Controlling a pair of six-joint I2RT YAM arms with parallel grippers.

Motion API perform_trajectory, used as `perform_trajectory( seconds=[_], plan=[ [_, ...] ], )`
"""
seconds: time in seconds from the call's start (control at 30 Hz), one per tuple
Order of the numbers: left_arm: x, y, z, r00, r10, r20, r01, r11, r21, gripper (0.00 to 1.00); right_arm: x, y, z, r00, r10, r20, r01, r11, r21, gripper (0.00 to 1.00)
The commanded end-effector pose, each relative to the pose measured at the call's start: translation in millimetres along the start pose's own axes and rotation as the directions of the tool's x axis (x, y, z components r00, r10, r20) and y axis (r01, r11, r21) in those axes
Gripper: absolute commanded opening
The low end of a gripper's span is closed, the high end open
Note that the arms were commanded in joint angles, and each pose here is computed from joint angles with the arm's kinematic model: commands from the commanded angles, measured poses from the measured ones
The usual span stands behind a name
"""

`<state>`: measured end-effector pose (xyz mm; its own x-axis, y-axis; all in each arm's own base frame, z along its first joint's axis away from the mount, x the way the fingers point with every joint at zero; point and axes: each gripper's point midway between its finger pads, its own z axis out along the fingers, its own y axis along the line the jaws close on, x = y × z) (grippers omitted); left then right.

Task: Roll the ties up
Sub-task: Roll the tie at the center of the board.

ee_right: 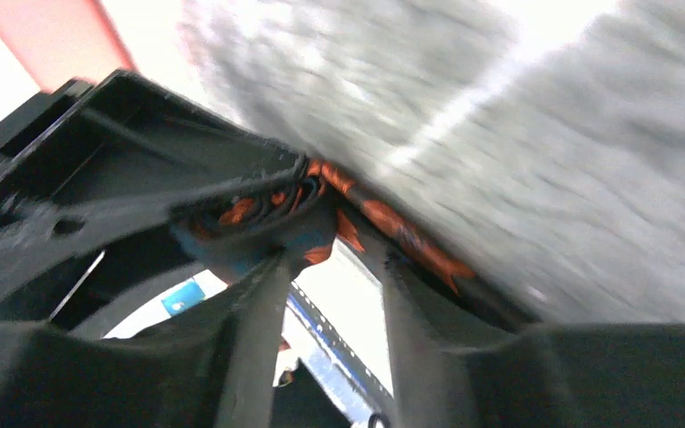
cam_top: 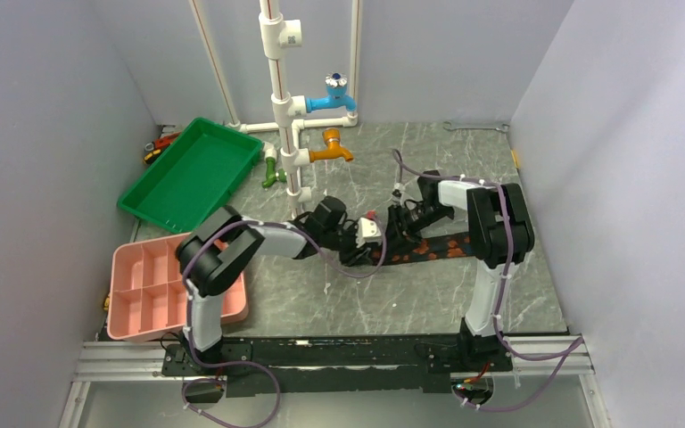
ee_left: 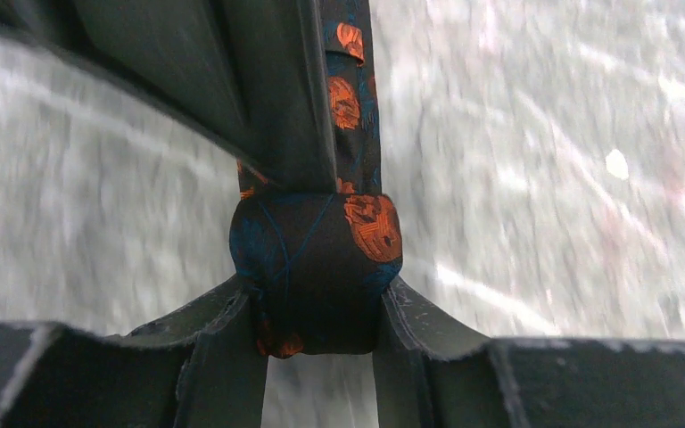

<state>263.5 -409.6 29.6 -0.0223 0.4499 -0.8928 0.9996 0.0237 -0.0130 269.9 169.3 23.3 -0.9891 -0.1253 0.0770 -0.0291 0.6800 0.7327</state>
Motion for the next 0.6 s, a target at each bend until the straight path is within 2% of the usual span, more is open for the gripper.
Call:
perform_trajectory(
  seconds=[0.0, 0.07, 0.17, 0.27, 0.4, 0.57],
  plan=[
    [67, -35, -52, 0.960, -0.110, -0.259, 0.120, 0.993, 0.023, 0.18, -35, 24, 0, 0.973, -0.161, 0.164, 0.173, 0.983, -0.060, 0.51],
    [77, -38, -62, 0.945, -0.106, -0.309, 0.118, 0.993, 0.019, 0.18, -31, 33, -5, 0.967, -0.183, 0.175, 0.200, 0.976, -0.084, 0.52],
    [88, -41, -66, 0.922, -0.127, -0.366, 0.142, 0.990, 0.015, 0.18, -19, 55, -14, 0.955, -0.213, 0.205, 0.246, 0.958, -0.150, 0.63],
    [92, -36, -63, 0.907, -0.153, -0.392, 0.163, 0.987, -0.008, 0.18, -9, 72, -10, 0.956, -0.201, 0.215, 0.244, 0.950, -0.196, 0.66],
    [99, -35, -59, 0.892, -0.160, -0.423, 0.166, 0.986, -0.022, 0.18, 2, 80, 13, 0.973, -0.167, 0.159, 0.201, 0.952, -0.230, 0.55],
    [103, -39, -57, 0.890, -0.136, -0.436, 0.145, 0.989, -0.011, 0.19, -2, 64, 25, 0.979, -0.148, 0.141, 0.171, 0.970, -0.174, 0.41]
  ],
)
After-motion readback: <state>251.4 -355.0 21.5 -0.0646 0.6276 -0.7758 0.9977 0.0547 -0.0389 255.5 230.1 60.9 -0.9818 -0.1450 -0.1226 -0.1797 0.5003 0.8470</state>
